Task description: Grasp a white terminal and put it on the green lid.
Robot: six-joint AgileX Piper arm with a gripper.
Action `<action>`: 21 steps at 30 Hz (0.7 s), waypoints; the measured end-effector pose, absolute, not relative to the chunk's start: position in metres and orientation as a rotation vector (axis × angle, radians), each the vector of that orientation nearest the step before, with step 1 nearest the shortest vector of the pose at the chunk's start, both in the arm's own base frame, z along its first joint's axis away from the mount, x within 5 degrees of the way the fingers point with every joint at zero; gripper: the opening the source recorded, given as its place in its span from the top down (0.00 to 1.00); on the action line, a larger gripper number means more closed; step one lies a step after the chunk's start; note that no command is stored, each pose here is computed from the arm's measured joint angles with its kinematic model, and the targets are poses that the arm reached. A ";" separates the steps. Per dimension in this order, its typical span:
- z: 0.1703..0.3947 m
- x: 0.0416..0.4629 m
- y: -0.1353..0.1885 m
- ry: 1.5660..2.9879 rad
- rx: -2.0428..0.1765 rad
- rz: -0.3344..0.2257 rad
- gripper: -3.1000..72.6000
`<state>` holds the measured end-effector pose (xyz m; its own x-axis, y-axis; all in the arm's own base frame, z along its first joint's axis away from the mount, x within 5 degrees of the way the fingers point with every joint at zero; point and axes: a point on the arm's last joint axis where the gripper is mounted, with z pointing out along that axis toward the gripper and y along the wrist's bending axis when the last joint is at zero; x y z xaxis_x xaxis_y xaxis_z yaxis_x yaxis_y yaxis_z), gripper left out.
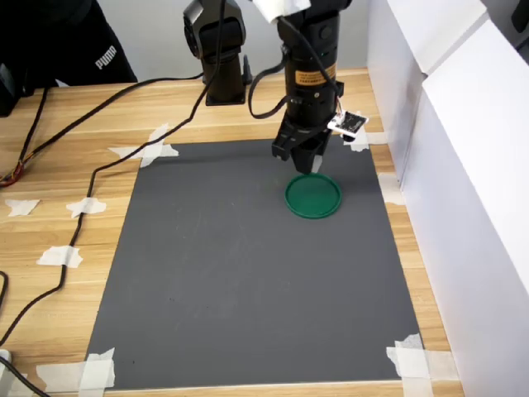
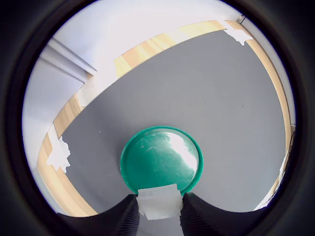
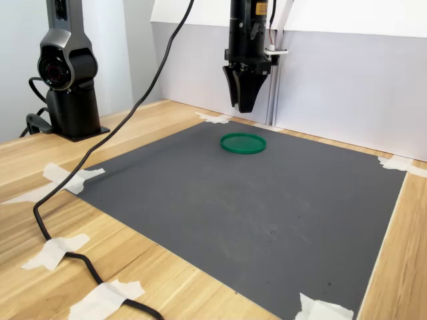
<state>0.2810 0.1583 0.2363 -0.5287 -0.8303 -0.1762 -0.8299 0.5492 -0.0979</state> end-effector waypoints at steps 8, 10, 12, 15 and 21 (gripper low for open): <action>0.230 0.282 0.159 2.556 -1.412 -0.004 0.53; 0.226 0.283 0.160 2.565 -1.424 -0.005 0.53; 0.223 0.284 0.160 2.579 -1.433 -0.006 0.53; 0.218 0.284 0.160 2.594 -1.449 -0.007 0.53; 0.216 0.285 0.161 2.586 -1.455 -0.007 0.45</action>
